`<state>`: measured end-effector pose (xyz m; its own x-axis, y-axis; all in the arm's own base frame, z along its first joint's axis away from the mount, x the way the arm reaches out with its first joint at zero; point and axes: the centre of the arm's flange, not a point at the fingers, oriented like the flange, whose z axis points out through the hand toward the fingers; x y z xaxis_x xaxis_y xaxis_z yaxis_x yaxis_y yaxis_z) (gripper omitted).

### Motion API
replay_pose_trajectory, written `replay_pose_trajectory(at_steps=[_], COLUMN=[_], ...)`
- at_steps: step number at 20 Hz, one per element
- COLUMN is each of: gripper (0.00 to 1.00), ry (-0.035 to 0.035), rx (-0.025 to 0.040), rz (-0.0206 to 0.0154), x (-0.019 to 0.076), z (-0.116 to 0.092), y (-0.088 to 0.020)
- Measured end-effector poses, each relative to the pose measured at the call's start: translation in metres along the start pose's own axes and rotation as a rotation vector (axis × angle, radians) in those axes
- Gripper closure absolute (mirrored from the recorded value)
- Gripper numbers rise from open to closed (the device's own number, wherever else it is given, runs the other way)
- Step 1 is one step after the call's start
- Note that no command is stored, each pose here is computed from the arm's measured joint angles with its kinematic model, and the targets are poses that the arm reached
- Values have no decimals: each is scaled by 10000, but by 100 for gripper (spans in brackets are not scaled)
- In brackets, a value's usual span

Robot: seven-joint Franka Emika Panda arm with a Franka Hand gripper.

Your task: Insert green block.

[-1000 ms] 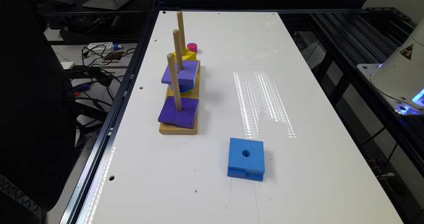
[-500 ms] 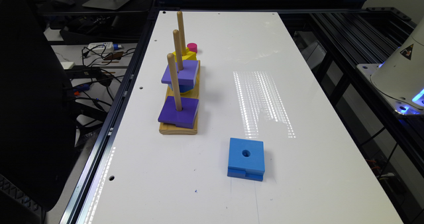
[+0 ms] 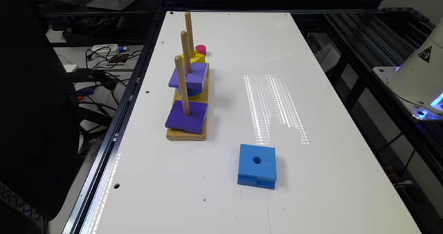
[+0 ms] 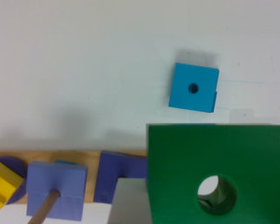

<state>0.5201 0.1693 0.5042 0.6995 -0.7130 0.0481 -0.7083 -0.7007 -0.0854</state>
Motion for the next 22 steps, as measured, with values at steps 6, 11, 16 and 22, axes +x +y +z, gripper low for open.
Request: replay_pose_trajectory(at_steps=[6, 11, 16, 22], gripper=[100, 100, 100, 100], ry=[-20, -36, -43, -45], rx=[38, 70, 78, 83], rz=[37, 54, 63, 61], x=[55, 128, 224, 334], z=[121, 268, 437, 646], y=[8, -11, -33, -55])
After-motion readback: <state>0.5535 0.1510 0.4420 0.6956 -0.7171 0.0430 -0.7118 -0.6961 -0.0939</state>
